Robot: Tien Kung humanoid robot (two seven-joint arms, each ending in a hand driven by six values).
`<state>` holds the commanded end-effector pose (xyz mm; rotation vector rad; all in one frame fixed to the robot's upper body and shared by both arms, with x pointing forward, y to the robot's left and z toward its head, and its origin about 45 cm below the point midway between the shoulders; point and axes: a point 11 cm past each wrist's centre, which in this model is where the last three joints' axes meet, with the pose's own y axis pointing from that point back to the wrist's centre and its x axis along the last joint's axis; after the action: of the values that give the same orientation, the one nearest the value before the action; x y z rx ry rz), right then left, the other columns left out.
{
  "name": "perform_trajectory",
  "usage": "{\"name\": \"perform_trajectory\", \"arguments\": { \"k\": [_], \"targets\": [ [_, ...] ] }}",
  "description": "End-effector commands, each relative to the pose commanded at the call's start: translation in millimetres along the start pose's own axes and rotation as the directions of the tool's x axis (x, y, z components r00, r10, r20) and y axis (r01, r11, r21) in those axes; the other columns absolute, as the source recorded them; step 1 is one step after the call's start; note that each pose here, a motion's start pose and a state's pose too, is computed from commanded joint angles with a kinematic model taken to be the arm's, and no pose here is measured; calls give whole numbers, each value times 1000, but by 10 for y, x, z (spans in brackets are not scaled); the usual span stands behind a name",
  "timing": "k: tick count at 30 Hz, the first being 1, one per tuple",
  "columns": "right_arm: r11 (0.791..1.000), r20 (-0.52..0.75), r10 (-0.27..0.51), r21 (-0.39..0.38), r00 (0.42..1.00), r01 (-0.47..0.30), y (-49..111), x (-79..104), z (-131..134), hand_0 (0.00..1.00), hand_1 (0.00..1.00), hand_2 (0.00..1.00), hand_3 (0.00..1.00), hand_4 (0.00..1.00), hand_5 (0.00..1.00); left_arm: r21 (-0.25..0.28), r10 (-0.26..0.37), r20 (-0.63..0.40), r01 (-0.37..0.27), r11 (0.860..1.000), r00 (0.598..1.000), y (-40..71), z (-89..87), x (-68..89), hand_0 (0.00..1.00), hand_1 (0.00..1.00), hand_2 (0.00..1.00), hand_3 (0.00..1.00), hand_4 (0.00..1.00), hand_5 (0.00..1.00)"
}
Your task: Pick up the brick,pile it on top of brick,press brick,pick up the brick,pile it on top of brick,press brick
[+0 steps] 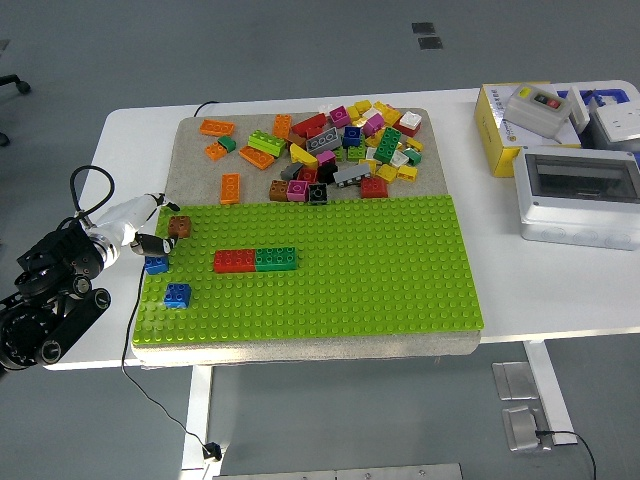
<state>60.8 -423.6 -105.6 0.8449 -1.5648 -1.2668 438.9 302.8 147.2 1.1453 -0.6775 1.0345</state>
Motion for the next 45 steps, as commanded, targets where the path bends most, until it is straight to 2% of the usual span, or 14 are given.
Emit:
{"name": "perform_trajectory", "arguments": {
  "k": [11, 12, 17, 18, 28, 33, 40, 45],
  "targets": [
    [1000, -16, 12, 18, 1000, -11, 5, 11, -39, 711, 682, 713, 806, 610, 998, 0, -6, -4, 6, 1000, 1000, -3, -1, -23, 998, 982, 997, 764, 550, 117],
    [1000, -17, 12, 18, 1000, -12, 5, 11, -40, 710, 682, 710, 801, 609, 998, 1, -6, -5, 6, 1000, 1000, -4, -3, -25, 998, 981, 987, 655, 485, 86],
    [1000, -21, 14, 22, 1000, -13, 6, 11, -48, 710, 682, 710, 801, 609, 998, 4, -7, -11, 8, 1000, 1000, -5, -28, -37, 998, 981, 987, 655, 485, 86],
    [1000, -22, 14, 23, 1000, -14, 6, 12, -49, 710, 681, 708, 798, 610, 998, 3, -6, -13, 6, 1000, 1000, -4, -28, -37, 998, 977, 984, 597, 470, 89],
    [999, -31, 20, 29, 999, -19, 9, 17, -66, 712, 680, 708, 794, 611, 998, -13, 1, -36, -1, 1000, 999, -1, -11, -43, 998, 974, 979, 568, 458, 86],
    [999, -34, 22, 31, 999, -21, 11, 23, -76, 711, 680, 706, 793, 611, 998, -8, 5, -78, -5, 1000, 997, 11, -23, -10, 998, 970, 976, 558, 456, 86],
    [999, -19, 28, 33, 999, -28, 7, 61, -55, 708, 678, 706, 788, 608, 998, 50, -69, -171, 78, 996, 983, 149, -22, 22, 998, 969, 963, 561, 472, 89],
    [999, -17, 33, 34, 999, -33, 1, 76, -32, 707, 676, 704, 788, 609, 998, 52, -58, -202, 69, 996, 978, 262, 204, 35, 998, 962, 948, 554, 474, 98]
  ]
}}
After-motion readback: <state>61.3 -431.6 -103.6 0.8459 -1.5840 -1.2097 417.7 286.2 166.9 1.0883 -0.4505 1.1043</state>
